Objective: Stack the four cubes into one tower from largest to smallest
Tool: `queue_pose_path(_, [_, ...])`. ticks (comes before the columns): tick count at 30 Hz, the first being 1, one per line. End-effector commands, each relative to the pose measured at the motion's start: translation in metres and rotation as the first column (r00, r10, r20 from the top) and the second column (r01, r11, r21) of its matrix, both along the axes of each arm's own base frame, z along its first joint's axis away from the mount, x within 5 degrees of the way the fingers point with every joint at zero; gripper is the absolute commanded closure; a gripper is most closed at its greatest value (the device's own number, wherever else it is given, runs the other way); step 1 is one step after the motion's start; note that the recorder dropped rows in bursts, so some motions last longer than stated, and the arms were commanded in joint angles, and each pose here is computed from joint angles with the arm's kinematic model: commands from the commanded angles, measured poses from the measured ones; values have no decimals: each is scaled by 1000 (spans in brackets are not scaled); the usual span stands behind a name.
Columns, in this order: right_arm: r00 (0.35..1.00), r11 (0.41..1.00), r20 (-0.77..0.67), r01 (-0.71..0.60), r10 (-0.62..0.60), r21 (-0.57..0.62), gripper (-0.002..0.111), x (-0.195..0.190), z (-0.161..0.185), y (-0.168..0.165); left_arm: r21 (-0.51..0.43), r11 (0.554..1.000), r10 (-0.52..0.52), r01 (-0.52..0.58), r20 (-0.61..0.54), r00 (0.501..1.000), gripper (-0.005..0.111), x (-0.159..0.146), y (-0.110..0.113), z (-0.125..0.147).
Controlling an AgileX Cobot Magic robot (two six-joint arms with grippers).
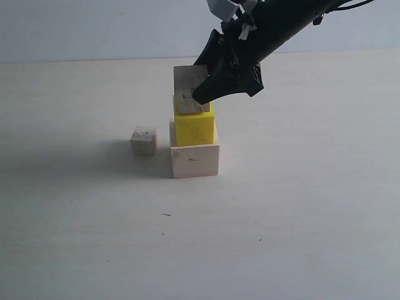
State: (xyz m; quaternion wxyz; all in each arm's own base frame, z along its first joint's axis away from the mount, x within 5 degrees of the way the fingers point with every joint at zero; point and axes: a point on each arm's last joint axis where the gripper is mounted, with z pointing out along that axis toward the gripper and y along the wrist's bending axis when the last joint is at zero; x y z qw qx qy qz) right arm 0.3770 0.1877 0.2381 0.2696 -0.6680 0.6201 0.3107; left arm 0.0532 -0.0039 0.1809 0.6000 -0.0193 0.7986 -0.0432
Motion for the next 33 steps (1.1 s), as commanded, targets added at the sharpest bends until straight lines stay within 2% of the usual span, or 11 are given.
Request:
queue_pose_path(1, [1000, 1000, -1, 20, -20, 17, 48, 2, 4, 0, 6, 1000, -6, 6, 12, 1000, 107, 0, 0, 0])
queue_pose_path(4, [999, 999, -3, 34, -34, 16, 42, 3, 4, 0, 6, 1000, -6, 6, 12, 1000, 107, 0, 0, 0])
queue_pose_path(16, [999, 997, -12, 43, -42, 57, 43, 3, 7, 3, 6, 1000, -6, 6, 12, 1000, 107, 0, 0, 0])
queue_pose_path(27, [999, 998, -22, 34, -32, 61, 46, 1, 7, 4, 6, 1000, -6, 6, 12, 1000, 107, 0, 0, 0])
queue_pose_path(33, [999, 998, -30, 24, -22, 62, 53, 0, 7, 4, 6, 1000, -6, 6, 12, 1000, 107, 0, 0, 0])
